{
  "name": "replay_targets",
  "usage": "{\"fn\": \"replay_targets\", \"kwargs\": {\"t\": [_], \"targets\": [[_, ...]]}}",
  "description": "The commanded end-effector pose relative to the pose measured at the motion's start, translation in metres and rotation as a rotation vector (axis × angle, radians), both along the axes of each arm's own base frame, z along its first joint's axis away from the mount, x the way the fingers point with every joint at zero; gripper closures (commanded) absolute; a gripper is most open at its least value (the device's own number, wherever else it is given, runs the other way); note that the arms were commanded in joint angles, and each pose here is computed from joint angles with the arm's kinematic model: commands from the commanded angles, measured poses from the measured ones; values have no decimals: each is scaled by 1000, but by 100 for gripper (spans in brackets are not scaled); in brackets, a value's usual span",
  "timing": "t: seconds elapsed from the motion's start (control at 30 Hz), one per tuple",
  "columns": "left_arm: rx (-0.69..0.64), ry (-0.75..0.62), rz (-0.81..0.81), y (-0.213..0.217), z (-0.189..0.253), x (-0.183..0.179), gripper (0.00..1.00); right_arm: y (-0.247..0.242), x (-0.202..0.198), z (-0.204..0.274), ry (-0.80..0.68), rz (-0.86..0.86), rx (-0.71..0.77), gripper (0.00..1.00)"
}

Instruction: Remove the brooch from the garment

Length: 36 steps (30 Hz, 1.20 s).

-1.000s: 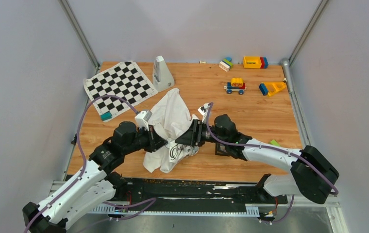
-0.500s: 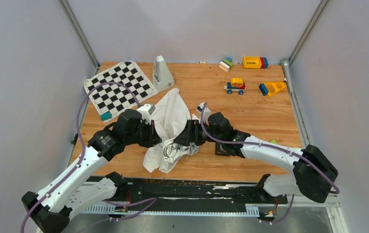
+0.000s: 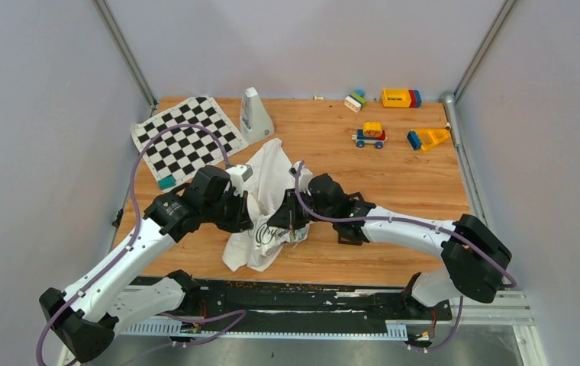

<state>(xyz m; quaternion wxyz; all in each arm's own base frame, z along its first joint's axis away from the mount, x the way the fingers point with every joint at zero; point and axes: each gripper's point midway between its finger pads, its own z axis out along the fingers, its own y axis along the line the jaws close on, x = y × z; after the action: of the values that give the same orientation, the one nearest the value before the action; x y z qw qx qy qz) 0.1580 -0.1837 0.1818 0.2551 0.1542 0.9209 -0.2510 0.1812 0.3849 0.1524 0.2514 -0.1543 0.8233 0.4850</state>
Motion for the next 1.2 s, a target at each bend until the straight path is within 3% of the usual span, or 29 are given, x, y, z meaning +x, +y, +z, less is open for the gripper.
{"fn": "replay_targets", "kwargs": {"t": [0.0,0.17,0.3,0.47,0.6,0.73,0.9,0.97,1.17], "targets": [[0,-2,-50,-3,3,-3,100,-3,35,40,-66,-101,48,100],[-2,4,-58,-3,-2,-6,100,-21,64,39,-31,-194,-7,100],[-23,-20,-52,-3,4,-5,100,-44,75,33,-36,-281,-55,89],[-100,-35,-65,-11,15,-4,100,-62,71,33,-62,-310,-72,45],[-193,-44,-47,-15,28,-1,100,-68,60,41,-84,-283,-50,30],[-336,-56,-30,-22,51,4,100,-64,43,57,-116,-199,35,28],[-645,31,-79,-50,79,-5,100,-58,12,86,-157,-69,219,36],[-770,-6,-106,-60,97,0,100,-57,2,95,-171,-38,274,37],[-918,2,-66,-65,109,5,100,-55,-14,109,-187,16,355,40]]}}
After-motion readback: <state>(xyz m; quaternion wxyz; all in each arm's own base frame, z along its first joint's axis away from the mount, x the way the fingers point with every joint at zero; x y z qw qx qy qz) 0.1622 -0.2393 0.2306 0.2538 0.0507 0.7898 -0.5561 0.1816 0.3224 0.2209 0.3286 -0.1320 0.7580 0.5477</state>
